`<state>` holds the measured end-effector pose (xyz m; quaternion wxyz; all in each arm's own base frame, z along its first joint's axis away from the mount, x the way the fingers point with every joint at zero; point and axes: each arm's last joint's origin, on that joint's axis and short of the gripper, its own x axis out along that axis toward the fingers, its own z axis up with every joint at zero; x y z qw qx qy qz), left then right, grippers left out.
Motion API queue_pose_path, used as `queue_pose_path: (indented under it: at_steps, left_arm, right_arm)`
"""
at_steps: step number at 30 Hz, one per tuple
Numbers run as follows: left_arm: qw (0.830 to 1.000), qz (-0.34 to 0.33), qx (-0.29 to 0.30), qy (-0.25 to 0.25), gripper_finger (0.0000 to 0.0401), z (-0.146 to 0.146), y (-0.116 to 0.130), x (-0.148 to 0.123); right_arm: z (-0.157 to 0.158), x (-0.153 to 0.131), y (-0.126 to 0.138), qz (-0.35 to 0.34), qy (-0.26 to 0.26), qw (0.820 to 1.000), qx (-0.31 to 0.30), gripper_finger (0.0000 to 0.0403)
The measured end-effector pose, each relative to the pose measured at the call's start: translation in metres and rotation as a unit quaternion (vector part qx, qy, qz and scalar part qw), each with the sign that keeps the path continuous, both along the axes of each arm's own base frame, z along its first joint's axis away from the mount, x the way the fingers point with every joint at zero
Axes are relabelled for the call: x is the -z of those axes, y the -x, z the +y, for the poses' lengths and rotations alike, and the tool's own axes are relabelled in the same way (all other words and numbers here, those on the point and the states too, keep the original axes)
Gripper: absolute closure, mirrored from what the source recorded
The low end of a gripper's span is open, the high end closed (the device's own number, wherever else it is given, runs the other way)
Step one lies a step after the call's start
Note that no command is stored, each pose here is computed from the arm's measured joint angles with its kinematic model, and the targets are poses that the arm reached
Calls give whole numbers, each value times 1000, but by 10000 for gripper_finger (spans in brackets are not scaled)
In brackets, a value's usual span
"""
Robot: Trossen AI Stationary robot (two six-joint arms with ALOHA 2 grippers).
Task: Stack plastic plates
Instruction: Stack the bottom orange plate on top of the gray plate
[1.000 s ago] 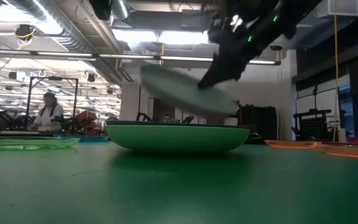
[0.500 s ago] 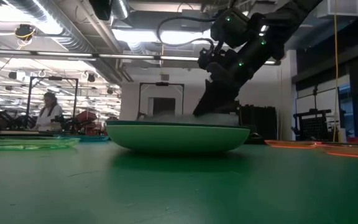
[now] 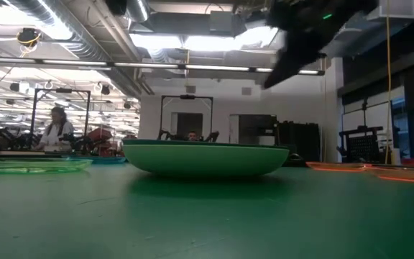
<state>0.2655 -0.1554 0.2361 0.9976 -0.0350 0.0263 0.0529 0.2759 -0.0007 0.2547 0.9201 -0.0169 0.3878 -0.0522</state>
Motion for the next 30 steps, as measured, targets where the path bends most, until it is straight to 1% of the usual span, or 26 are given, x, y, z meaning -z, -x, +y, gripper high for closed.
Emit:
queue_pose_path:
  at_steps: [3,7,11,15,18,20,26,30]
  left_arm:
    - [1000,1,12,-6,278,8,13,-20]
    - [1000,9,13,-16,278,18,28,-37]
    - [999,15,13,-26,278,22,34,-42]
    - [999,15,10,-27,278,24,32,-42]
    - [1000,15,2,-26,278,27,30,-42]
    - [1000,15,-4,-26,278,30,29,-42]
    - [999,16,-25,-26,278,40,24,-42]
    - [999,17,-31,-26,278,43,22,-42]
  right_arm:
    - [17,-5,28,29,7,999,26,205]
    - [37,-3,56,63,-41,995,60,209]
    - [51,17,72,109,-83,984,111,209]
    - [56,45,85,161,-107,964,181,210]
    - [52,65,94,198,-110,942,248,210]
    - [50,77,99,212,-107,931,278,210]
    - [48,102,106,248,-80,915,308,210]
    - [47,110,106,251,-61,913,316,210]
